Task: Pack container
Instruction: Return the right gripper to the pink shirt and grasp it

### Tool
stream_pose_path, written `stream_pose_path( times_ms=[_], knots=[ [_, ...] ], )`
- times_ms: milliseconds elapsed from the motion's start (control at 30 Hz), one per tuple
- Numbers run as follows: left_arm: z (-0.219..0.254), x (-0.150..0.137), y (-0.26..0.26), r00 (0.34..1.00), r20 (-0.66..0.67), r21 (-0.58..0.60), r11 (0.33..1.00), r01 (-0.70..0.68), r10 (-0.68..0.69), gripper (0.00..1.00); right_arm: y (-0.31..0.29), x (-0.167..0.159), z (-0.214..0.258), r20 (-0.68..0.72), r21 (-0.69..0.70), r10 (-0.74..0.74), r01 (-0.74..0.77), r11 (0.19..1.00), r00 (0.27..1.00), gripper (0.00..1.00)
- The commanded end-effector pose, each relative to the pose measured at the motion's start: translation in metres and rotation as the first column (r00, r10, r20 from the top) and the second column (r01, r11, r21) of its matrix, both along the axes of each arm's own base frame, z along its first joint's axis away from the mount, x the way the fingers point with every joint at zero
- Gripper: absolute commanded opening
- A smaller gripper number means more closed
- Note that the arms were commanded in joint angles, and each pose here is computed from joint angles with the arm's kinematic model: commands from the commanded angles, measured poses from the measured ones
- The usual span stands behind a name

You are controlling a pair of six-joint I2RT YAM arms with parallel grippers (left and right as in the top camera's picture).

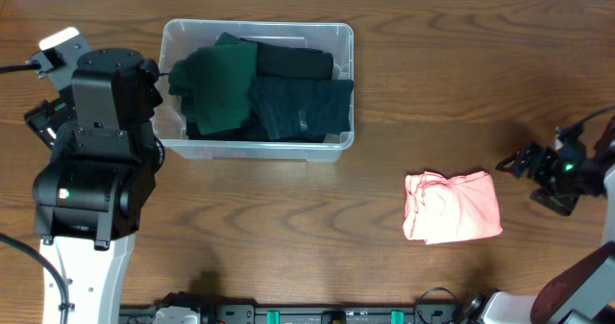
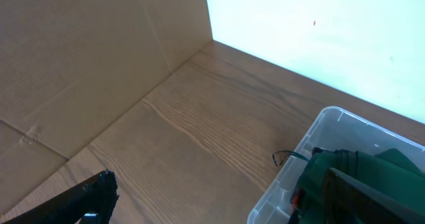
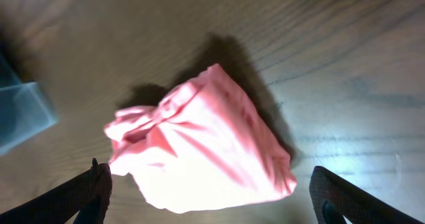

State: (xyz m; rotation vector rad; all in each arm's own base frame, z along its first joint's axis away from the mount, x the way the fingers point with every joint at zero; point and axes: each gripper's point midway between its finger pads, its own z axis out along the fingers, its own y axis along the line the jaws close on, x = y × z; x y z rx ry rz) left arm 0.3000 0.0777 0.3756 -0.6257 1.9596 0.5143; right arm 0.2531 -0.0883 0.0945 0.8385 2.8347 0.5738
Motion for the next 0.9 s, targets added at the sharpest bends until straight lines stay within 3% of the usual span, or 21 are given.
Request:
stream_pose_path(
  times_ms=[0,433,567,633,733,867],
  knots=[
    [0.005,-0.002,0.004,1.0,0.007,0.016,1.0,-0.02,0.02,0.98,0.008,-0.007,-0.022,-0.008,0.024,0.033,-0.033,0.999,0.999,0.93],
    [0.005,-0.002,0.004,1.0,0.007,0.016,1.0,-0.02,0.02,0.98,0.036,-0.038,-0.075,-0.094,0.076,-0.005,0.012,0.997,0.996,0.87],
    [0.005,-0.002,0.004,1.0,0.007,0.016,1.0,-0.02,0.02,0.98,0.04,-0.042,-0.089,-0.089,0.074,-0.024,0.031,0.997,0.996,0.62],
    [0.005,-0.002,0.004,1.0,0.007,0.016,1.0,-0.02,0.02,0.98,0.042,-0.037,-0.089,-0.059,0.091,-0.025,0.03,0.995,0.998,0.39],
    [0.005,-0.002,0.004,1.0,0.007,0.016,1.0,-0.02,0.02,0.98,0.05,-0.019,-0.078,0.033,0.159,-0.028,0.023,0.987,0.999,0.18],
    [0.005,-0.002,0.004,1.0,0.007,0.016,1.0,-0.02,0.02,0.98,0.069,0.018,-0.034,0.208,0.364,-0.093,0.011,0.931,0.974,0.04]
  ],
)
